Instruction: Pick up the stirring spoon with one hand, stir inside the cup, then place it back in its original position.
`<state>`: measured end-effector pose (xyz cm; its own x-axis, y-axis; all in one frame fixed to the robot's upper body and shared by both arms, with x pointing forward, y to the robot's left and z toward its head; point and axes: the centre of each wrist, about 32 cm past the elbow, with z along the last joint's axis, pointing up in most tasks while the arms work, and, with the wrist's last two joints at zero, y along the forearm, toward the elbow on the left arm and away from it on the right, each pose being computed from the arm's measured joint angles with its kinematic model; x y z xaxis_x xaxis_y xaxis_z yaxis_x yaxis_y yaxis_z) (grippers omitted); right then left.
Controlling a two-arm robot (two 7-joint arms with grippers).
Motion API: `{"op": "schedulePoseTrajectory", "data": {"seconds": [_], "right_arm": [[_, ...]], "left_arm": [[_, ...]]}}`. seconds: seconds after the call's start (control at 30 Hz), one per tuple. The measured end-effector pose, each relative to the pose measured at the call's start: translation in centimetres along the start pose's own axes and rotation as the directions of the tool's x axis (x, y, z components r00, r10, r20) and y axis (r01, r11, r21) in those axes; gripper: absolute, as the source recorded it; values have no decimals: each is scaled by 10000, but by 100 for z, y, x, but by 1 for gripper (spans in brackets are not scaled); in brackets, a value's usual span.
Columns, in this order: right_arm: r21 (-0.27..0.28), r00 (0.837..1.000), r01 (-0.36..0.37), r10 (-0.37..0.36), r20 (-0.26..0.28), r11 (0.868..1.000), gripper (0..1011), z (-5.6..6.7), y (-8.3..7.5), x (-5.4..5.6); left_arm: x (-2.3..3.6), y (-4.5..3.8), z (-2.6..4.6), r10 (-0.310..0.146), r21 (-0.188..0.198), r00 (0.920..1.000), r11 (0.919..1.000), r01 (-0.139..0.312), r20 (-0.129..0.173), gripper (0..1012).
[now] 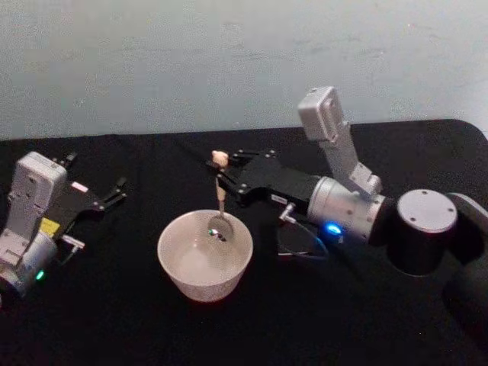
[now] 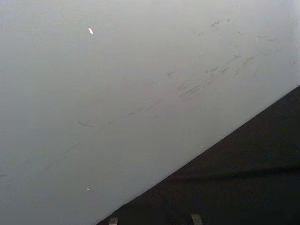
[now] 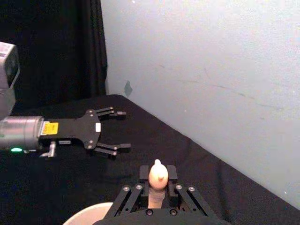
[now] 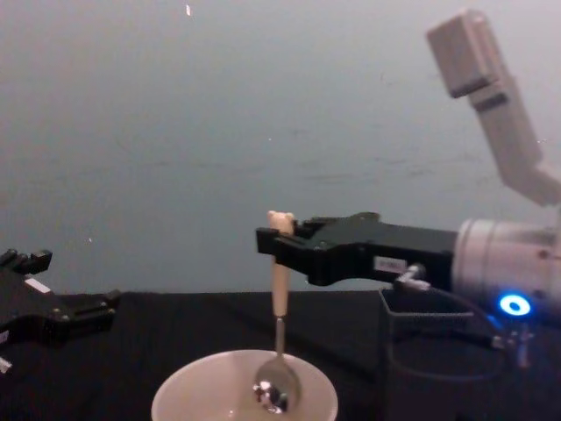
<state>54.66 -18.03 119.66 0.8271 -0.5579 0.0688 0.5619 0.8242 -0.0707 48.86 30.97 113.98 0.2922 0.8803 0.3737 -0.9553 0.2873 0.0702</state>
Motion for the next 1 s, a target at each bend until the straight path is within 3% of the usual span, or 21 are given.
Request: {"op": "schedulePoseTrajectory", "data": {"seconds": [0.23, 0.5, 0.7, 1.0], "right_arm": [[-138, 9987, -393, 388, -339, 9991, 215, 17, -274, -45], [-412, 9915, -1173, 1147, -616, 9922, 215, -27, -415, -190], [-437, 9860, -1546, 1513, -703, 9870, 215, -44, -386, -278], [-309, 9866, -1504, 1481, -678, 9881, 215, -50, -152, -323]], "left_arm": [[0, 0, 0, 0, 0, 10000, 10000, 0, 0, 1001], [0, 0, 0, -1, 1, 10000, 10000, 1, 0, 1001], [0, 0, 0, 0, 0, 10000, 10000, 0, 0, 1001], [0, 0, 0, 0, 1, 10000, 10000, 0, 0, 1001]]}}
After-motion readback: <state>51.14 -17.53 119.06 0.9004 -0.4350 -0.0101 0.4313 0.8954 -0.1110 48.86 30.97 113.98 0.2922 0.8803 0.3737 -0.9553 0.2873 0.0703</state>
